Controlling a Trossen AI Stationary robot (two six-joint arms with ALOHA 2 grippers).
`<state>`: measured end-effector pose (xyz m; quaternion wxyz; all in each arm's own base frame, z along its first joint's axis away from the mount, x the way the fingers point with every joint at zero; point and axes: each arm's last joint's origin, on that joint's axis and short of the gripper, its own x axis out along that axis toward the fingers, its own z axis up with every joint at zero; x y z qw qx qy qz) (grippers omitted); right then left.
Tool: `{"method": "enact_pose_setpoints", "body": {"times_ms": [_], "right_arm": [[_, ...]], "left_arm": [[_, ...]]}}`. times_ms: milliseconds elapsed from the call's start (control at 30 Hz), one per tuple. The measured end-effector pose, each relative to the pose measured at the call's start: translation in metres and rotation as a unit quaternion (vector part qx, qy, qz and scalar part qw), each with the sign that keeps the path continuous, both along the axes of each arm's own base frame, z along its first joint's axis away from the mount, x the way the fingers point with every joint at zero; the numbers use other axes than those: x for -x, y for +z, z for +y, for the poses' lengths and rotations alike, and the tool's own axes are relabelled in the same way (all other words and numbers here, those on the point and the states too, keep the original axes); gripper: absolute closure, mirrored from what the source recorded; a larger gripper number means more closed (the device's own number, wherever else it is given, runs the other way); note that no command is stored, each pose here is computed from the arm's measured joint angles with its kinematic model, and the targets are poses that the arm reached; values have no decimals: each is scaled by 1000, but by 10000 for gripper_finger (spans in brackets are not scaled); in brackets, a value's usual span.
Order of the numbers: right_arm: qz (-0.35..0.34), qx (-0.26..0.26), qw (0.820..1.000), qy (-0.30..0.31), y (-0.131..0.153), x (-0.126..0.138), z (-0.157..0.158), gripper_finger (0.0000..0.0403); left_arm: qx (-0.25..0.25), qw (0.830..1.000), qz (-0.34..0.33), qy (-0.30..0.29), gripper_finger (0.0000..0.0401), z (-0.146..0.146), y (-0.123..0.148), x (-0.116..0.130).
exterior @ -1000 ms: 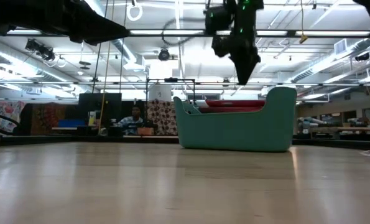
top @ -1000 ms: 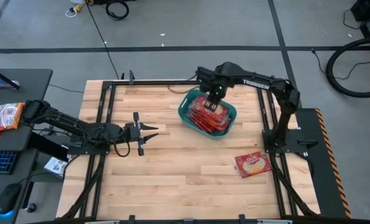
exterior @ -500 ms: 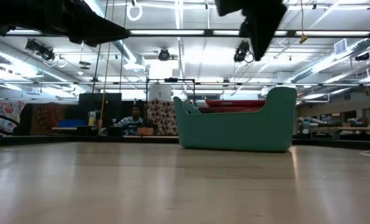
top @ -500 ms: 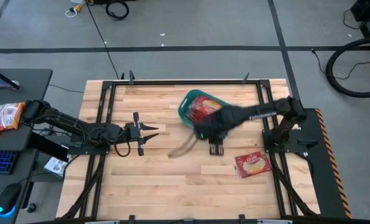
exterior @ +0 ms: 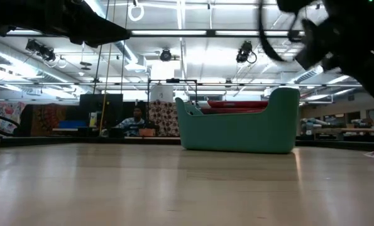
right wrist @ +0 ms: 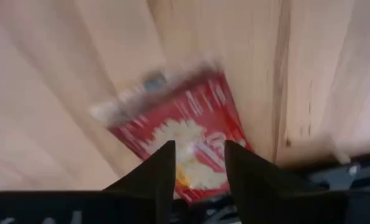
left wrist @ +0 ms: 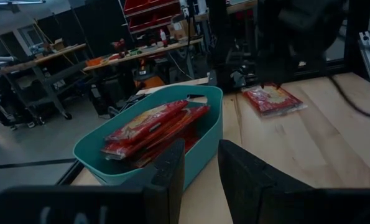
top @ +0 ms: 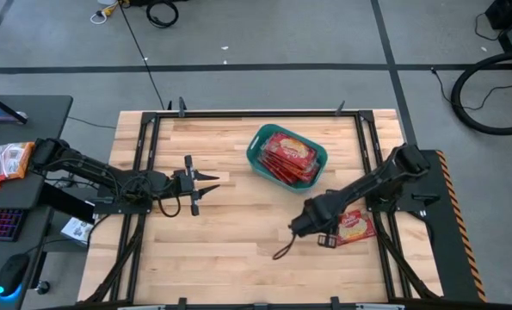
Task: Sort popcorn bags into baskets
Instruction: Put the red popcorn bag into the green bin
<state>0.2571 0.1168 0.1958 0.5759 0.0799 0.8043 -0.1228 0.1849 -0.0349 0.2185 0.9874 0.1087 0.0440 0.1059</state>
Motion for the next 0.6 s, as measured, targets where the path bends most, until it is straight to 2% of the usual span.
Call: {"method": "enact_pose_setpoints", "body": {"times_ms": [200,400,600], "right_arm": [[25,-28,999,-11,-30,18,7,212],[-23,-56,998,-8,-38,22,34,187],[-47,-15,999,23,-39,43,64,186]], "left_arm": [[0,1000,0,0,299,0,0,0],[-2,1000,7,0,299,0,-1,0],[1,1000,7,0,299,0,-1,0]]}}
